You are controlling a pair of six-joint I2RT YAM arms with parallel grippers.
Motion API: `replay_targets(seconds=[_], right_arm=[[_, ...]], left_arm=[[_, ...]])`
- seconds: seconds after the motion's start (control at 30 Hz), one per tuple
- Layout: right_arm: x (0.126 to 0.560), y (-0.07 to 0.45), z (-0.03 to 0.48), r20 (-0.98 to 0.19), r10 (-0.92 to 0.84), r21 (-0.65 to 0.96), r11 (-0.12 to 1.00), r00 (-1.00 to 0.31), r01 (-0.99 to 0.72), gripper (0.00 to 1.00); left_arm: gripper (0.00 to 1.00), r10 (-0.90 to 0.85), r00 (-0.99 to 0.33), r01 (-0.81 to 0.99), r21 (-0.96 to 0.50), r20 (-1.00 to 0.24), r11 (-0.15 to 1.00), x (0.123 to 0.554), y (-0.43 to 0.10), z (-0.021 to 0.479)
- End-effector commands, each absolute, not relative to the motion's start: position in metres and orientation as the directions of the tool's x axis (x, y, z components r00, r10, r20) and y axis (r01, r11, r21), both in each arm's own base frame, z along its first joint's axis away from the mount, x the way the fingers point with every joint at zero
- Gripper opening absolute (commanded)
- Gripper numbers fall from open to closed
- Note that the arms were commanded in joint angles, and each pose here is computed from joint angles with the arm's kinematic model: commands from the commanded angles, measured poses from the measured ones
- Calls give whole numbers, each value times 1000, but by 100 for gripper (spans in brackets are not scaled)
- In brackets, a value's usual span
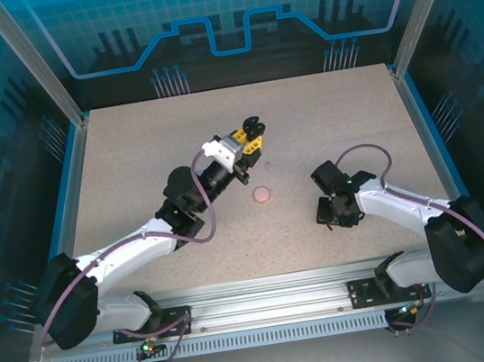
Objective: Insert wireless bluetooth earbuds into charging case
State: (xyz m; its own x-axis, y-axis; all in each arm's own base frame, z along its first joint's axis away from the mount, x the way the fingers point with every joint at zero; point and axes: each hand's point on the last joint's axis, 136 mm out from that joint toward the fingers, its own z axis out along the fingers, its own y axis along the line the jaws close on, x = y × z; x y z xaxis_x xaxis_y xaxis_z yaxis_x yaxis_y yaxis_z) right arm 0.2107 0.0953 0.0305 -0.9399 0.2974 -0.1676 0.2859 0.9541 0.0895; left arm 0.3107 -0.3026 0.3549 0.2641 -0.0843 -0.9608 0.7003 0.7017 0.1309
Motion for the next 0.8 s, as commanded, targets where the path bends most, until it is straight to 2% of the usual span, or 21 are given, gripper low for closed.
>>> replay_targets(seconds=[0.0,0.77], right_arm=[[211,95,25,-176,278,66,960,-944,271,41],[217,96,11,-135,223,1,974,-965,225,32]], left_arm=[[0,-138,290,711,117,-947,693,300,-298,371],[0,-133,292,708,120,-947,695,302,-299,370]])
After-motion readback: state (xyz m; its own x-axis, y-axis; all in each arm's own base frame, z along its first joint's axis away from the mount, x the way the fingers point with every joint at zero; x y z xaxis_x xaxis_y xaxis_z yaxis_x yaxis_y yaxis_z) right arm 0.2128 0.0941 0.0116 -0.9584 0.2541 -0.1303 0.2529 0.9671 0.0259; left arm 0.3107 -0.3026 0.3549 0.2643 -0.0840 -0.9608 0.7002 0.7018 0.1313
